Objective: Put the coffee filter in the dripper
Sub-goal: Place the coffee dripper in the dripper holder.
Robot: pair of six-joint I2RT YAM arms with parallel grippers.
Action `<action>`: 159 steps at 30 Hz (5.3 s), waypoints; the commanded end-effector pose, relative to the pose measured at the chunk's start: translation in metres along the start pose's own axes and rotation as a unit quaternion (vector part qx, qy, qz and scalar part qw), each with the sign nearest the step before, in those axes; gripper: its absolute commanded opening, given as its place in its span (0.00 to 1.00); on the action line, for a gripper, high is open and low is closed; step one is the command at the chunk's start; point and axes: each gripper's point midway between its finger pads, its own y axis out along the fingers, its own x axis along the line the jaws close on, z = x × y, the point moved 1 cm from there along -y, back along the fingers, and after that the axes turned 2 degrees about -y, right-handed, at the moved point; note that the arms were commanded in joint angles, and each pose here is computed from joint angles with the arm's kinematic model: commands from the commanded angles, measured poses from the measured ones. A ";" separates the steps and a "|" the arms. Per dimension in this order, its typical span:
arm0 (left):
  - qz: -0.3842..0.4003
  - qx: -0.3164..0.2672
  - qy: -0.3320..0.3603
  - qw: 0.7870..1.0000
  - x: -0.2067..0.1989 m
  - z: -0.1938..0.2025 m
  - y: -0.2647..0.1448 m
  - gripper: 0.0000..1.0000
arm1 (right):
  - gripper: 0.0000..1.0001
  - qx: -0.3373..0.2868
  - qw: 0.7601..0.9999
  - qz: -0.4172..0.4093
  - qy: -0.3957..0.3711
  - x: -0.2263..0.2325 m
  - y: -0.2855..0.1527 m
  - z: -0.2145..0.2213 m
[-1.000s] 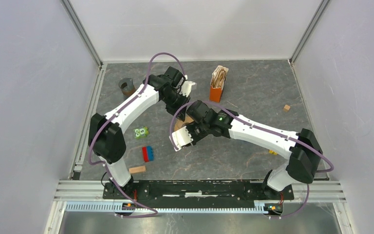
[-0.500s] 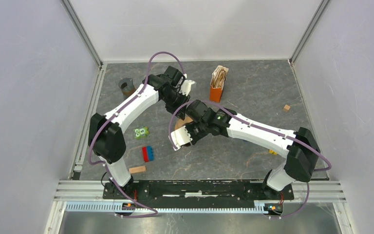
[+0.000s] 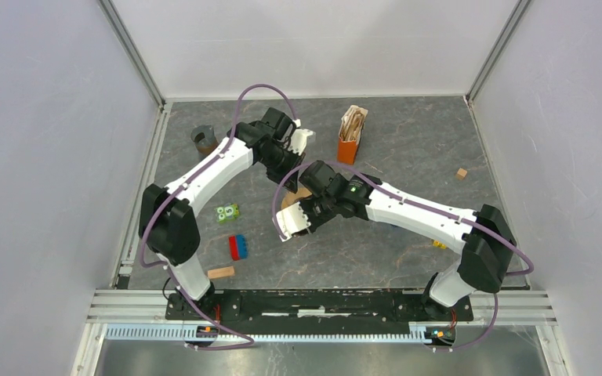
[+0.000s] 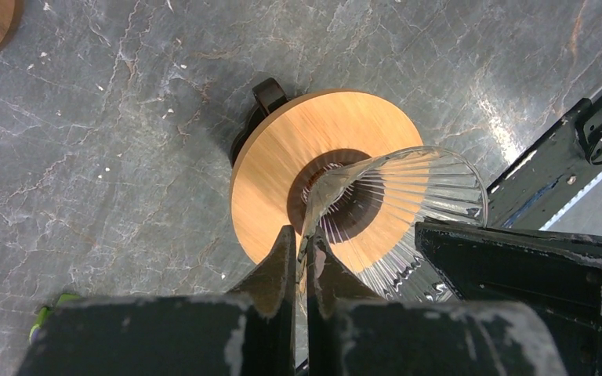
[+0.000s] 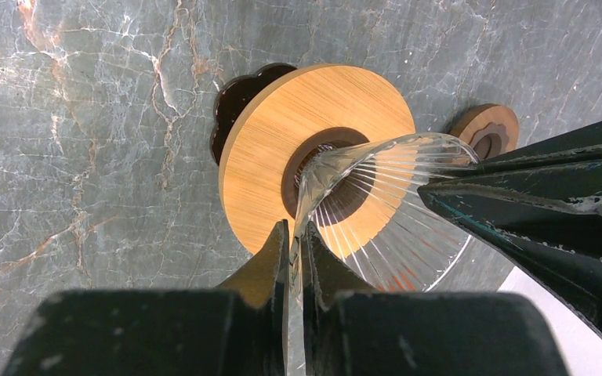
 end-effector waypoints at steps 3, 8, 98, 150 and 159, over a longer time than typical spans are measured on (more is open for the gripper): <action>-0.011 -0.014 0.006 1.000 0.007 0.008 0.008 0.02 | 0.00 0.002 0.999 -0.048 0.022 0.025 0.015 0.007; -0.012 -0.014 0.004 1.000 0.009 0.016 0.014 0.02 | 0.00 0.006 0.998 -0.052 0.023 0.027 0.018 0.009; -0.036 0.024 0.047 0.998 0.023 0.081 0.039 0.02 | 0.28 0.050 0.994 -0.063 0.069 0.028 0.043 0.017; -0.018 -0.061 0.048 0.997 0.007 0.015 0.002 0.39 | 0.51 -0.010 0.994 0.018 0.109 -0.009 -0.033 0.002; 0.013 -0.057 0.026 0.998 -0.002 0.015 0.012 0.23 | 0.51 -0.009 0.992 0.035 0.120 -0.009 -0.041 0.010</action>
